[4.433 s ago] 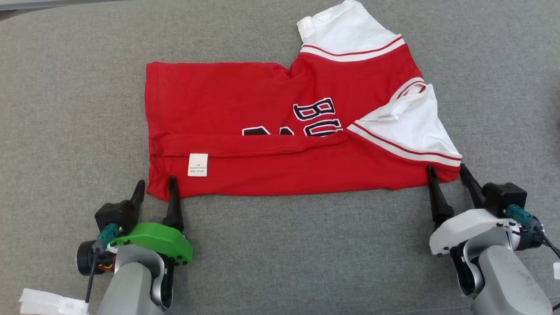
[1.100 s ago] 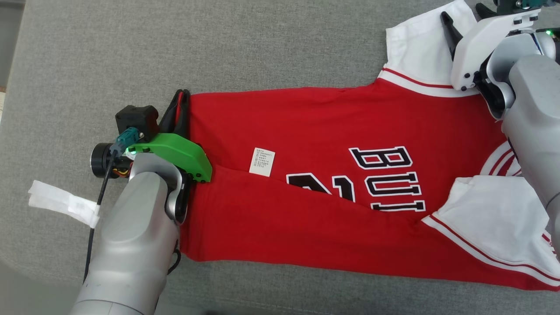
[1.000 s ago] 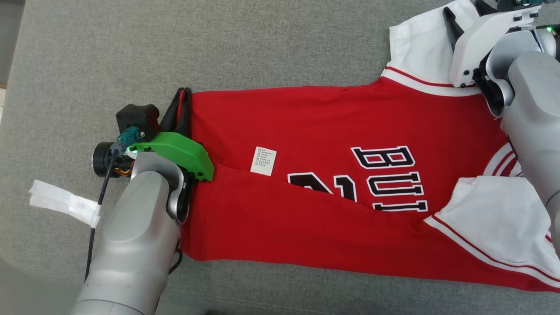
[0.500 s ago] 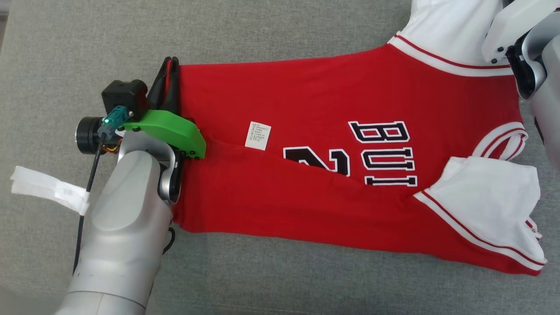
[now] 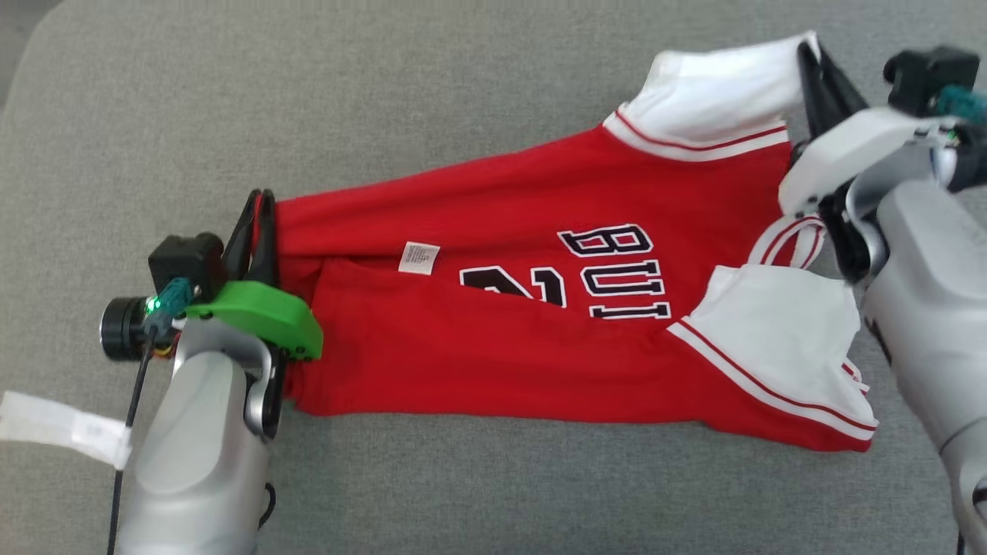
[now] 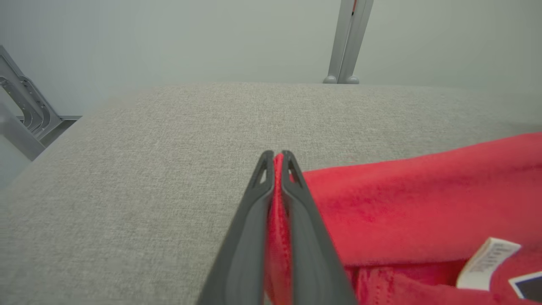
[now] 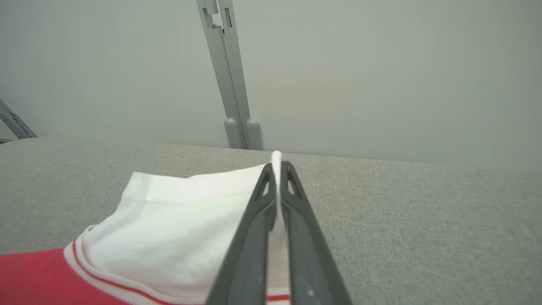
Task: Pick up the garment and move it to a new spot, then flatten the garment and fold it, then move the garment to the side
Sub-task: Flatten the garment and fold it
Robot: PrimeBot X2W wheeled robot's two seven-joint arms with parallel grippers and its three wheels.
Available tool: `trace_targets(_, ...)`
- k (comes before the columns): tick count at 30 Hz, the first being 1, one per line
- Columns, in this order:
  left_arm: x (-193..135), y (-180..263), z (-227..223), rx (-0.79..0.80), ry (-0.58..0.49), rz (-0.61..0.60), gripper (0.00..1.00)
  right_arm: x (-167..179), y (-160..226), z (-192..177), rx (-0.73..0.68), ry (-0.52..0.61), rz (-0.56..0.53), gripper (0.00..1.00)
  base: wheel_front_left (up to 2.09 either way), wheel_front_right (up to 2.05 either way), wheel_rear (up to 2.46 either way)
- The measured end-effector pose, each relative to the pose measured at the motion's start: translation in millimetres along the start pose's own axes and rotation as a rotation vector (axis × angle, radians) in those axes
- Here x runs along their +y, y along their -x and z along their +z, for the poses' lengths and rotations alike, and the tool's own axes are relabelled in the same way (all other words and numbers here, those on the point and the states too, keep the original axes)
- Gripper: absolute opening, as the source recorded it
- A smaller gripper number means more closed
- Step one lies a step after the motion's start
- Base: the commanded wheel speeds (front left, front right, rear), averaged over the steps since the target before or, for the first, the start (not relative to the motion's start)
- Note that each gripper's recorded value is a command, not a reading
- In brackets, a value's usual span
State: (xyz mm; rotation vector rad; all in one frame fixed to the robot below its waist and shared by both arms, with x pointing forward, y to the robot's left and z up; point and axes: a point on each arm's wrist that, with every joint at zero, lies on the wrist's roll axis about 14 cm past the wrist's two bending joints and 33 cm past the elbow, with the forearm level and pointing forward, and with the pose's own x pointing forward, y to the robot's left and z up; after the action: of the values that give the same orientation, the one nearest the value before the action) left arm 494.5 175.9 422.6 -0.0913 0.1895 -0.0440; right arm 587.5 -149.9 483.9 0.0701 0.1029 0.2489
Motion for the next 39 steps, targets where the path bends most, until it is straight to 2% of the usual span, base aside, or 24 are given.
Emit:
trace_targets(6, -2.2, 26.6, -10.3, 0.018, 0.001, -0.004, 0.00, 5.2, 57.5, -13.1, -0.011, -0.095, -0.010, 0.00, 0.00, 0.00, 0.00)
trace_targets(12, -15.8, 43.5, -11.7, 0.012, -0.005, -0.037, 0.00, -1.6, 109.3, -19.3, -0.040, -0.190, -0.072, 0.00, 0.00, 0.00, 0.00)
trace_targets(19, -18.9, 68.4, -18.2, 0.013, 0.021, -0.023, 0.00, 2.3, 153.1, -37.0, -0.030, -0.276, -0.126, 0.00, 0.00, 0.00, 0.00)
trace_targets(25, -18.7, 85.5, -28.4, 0.034, 0.032, -0.009, 0.00, 2.1, 175.7, -59.8, 0.021, -0.310, -0.171, 0.00, 0.00, 0.00, 0.00)
trace_targets(26, -17.0, 87.4, -29.4, 0.036, 0.033, -0.003, 0.07, 3.4, 178.1, -64.4, 0.035, -0.312, -0.173, 0.00, 0.00, 0.00, 0.00)
trace_targets(27, -15.4, 89.8, -30.4, 0.038, 0.033, 0.004, 0.53, 4.0, 179.5, -66.8, 0.040, -0.316, -0.176, 0.32, 0.00, 0.00, 0.00)
trace_targets(28, -14.5, 92.1, -31.1, 0.039, 0.033, 0.007, 1.00, 2.8, 179.4, -66.4, 0.039, -0.318, -0.181, 0.71, 0.00, 0.00, 0.00)
trace_targets(29, -11.8, 94.3, -31.3, 0.037, 0.032, 0.021, 1.00, 2.8, 179.2, -66.5, 0.040, -0.315, -0.180, 1.00, 0.00, 0.00, 0.00)
trace_targets(34, 4.0, 108.9, -31.0, 0.025, 0.031, 0.101, 1.00, -3.7, 175.8, -53.1, -0.007, -0.322, -0.198, 1.00, 0.00, 0.00, 0.00)
trace_targets(39, 4.9, 121.9, -35.6, 0.032, 0.037, 0.124, 1.00, 0.2, 168.7, -50.2, -0.017, -0.314, -0.196, 1.00, 0.00, 0.00, 0.00)
